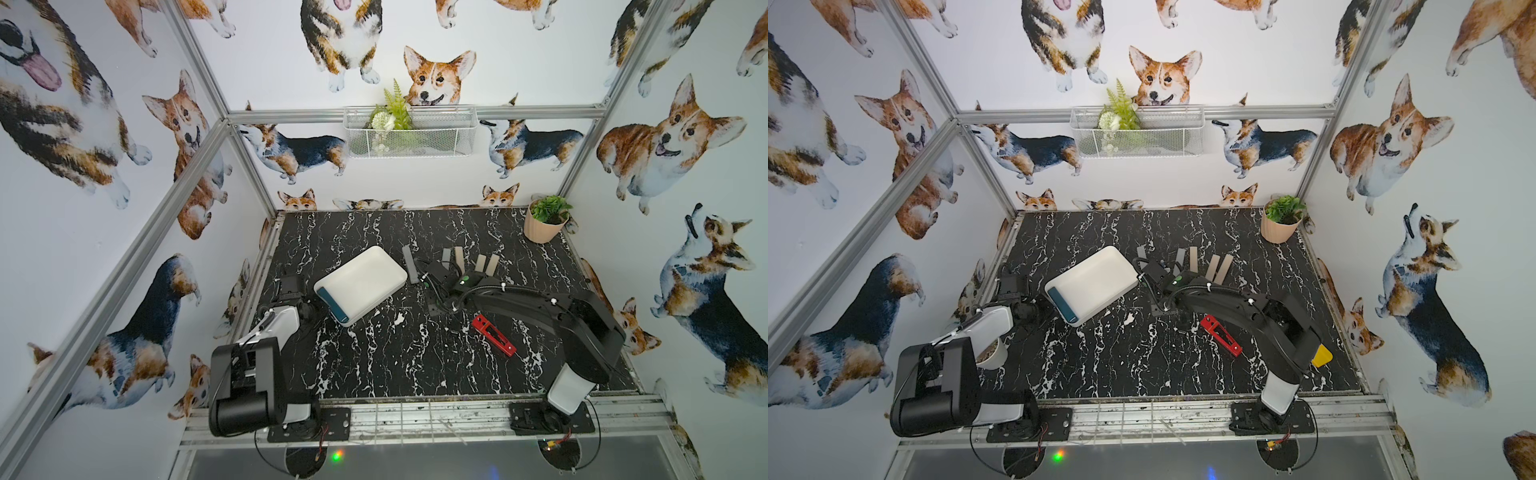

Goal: Put the pruning pliers into the storage box
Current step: Pick up the pruning pliers from the center of the board.

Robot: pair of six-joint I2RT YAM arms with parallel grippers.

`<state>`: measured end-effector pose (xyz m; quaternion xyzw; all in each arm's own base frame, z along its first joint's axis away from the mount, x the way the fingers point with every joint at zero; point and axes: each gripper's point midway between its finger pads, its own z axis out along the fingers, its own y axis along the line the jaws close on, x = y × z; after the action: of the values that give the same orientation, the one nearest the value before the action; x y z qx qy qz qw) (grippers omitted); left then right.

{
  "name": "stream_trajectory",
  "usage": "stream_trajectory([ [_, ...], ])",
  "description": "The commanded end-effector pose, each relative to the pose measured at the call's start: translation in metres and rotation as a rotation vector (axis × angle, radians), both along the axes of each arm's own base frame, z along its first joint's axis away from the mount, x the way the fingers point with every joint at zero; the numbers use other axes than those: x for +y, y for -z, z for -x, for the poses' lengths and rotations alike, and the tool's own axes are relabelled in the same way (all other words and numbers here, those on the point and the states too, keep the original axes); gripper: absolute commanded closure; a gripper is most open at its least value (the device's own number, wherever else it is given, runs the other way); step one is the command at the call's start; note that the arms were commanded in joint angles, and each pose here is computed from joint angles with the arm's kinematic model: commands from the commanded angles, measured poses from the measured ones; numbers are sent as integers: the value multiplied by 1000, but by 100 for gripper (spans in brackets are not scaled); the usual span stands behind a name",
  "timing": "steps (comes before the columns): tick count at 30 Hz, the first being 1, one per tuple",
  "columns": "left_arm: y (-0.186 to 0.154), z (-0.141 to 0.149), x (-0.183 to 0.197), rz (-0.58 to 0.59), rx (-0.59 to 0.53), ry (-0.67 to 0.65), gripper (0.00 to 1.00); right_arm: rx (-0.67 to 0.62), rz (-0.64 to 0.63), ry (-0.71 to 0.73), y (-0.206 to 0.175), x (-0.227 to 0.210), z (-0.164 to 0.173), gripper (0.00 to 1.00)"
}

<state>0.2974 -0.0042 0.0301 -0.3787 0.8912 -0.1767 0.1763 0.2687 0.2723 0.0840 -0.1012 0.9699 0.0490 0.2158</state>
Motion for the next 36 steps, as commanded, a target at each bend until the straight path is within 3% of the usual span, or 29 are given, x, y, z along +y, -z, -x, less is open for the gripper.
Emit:
stream_trajectory([
  [1, 0, -2, -2, 10, -8, 7, 68, -56, -38, 140, -10, -18, -1, 51],
  [8, 1, -3, -4, 19, -12, 11, 68, -62, -59, 228, -3, -45, 16, 49],
  [20, 1, -3, -8, 18, -7, 27, 68, -12, -119, 244, 20, -33, 20, 45],
  [36, 3, -2, -10, 15, 2, 36, 68, -8, -52, 265, 38, -49, 21, 46],
])
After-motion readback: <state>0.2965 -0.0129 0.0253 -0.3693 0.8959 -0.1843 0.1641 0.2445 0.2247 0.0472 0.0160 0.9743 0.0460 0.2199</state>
